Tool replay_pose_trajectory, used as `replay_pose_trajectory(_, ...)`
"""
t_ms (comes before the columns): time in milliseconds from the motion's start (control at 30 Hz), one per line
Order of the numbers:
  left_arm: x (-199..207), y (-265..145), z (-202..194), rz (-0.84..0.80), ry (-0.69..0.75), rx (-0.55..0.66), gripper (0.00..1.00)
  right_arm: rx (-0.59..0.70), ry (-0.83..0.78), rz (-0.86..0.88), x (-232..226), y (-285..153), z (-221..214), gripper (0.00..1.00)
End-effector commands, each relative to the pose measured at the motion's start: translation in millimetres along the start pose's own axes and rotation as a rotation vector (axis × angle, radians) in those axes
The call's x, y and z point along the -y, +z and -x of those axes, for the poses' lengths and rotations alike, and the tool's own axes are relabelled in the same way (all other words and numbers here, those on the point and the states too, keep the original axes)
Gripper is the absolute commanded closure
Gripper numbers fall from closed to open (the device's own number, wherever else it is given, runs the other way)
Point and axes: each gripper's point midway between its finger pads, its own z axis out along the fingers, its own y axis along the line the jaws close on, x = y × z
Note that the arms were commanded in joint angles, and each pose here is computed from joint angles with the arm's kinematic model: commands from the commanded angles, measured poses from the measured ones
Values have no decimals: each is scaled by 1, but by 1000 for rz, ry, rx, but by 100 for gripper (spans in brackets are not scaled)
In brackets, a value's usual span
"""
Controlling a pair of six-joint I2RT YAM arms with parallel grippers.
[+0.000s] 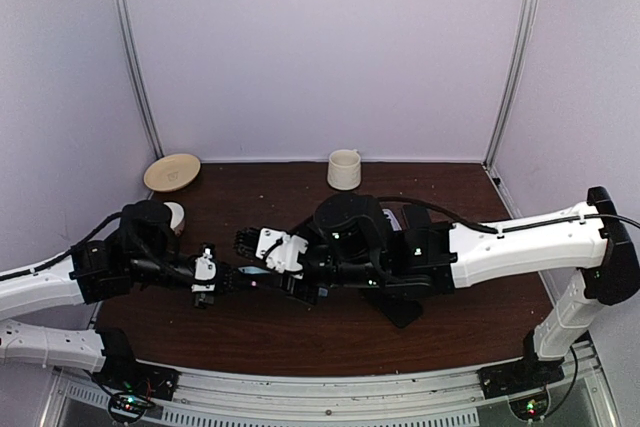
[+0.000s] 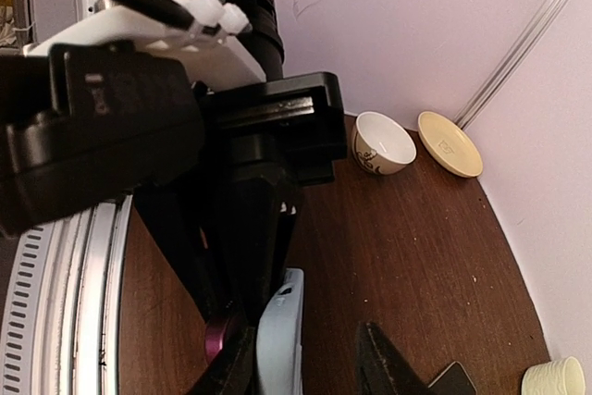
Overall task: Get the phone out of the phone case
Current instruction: Remove the phone case from the phone.
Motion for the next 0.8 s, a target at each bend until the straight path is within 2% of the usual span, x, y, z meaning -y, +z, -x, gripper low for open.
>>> replay_pose_trajectory(0, -25, -8, 31, 85, 79, 89, 100, 8, -9, -29, 4, 3, 10, 61)
replay_pose_trajectory(433, -25, -8, 30, 92, 85, 80, 100, -39, -28, 1, -6, 7, -1, 78)
replay_pose_trajectory(767, -25, -8, 32, 90, 89, 86, 100, -87, -32, -23, -5, 10, -13, 80)
